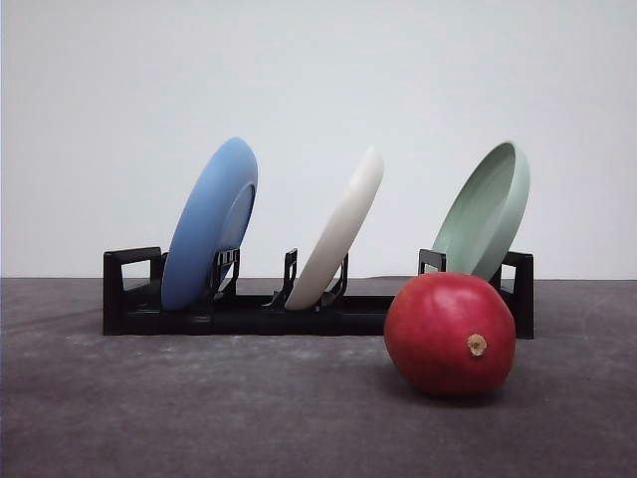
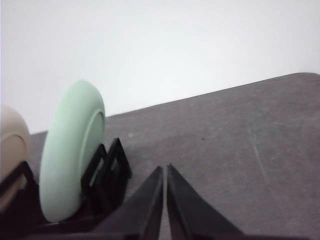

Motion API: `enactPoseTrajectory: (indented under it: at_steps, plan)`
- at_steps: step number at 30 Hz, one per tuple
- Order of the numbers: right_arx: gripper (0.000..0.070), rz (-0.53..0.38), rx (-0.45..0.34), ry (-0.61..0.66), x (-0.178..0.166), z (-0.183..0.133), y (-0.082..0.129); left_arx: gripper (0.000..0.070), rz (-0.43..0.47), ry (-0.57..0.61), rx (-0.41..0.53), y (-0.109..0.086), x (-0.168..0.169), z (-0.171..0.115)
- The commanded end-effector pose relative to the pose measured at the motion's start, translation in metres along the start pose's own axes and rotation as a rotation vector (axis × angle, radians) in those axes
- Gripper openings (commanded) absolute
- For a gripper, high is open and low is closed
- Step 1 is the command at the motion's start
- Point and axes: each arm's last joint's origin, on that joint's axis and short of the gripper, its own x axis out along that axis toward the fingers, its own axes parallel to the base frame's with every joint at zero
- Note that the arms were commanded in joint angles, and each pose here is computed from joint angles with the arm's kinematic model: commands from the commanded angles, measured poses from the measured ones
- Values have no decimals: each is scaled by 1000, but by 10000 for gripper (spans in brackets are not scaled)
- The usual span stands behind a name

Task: Place pomegranate in white plate

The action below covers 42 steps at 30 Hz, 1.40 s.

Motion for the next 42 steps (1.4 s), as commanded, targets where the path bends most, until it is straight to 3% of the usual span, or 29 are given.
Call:
enactPoseTrajectory:
  at_steps: [1, 5, 11, 15, 22, 27, 37, 42]
  plan:
    - [6, 18, 49, -10, 0, 0, 1, 0, -15, -27, -51, 0, 1, 1]
    - [6, 46, 80, -66, 0, 6, 3, 0, -36, -61, -87, -4, -1, 7]
    - [5, 26, 294, -68, -3, 17, 5, 3, -64, -97, -200, -11, -4, 20]
    - [5, 57, 353, -26, -7, 28, 10, 3, -78, -103, -242, -16, -8, 30]
    - [5, 205, 314, 55, -15, 61, 25, 3, -78, 40, -158, -30, -16, 51]
    - [5, 270, 287, 209, -10, 73, 33, 3, -64, 179, -73, -41, -18, 68]
    - [5, 301, 95, 499, 18, 71, 35, 3, -59, 497, 204, -60, 3, 102]
    - [5, 303, 13, 595, 30, 64, 36, 3, -157, 584, 293, -76, 19, 106]
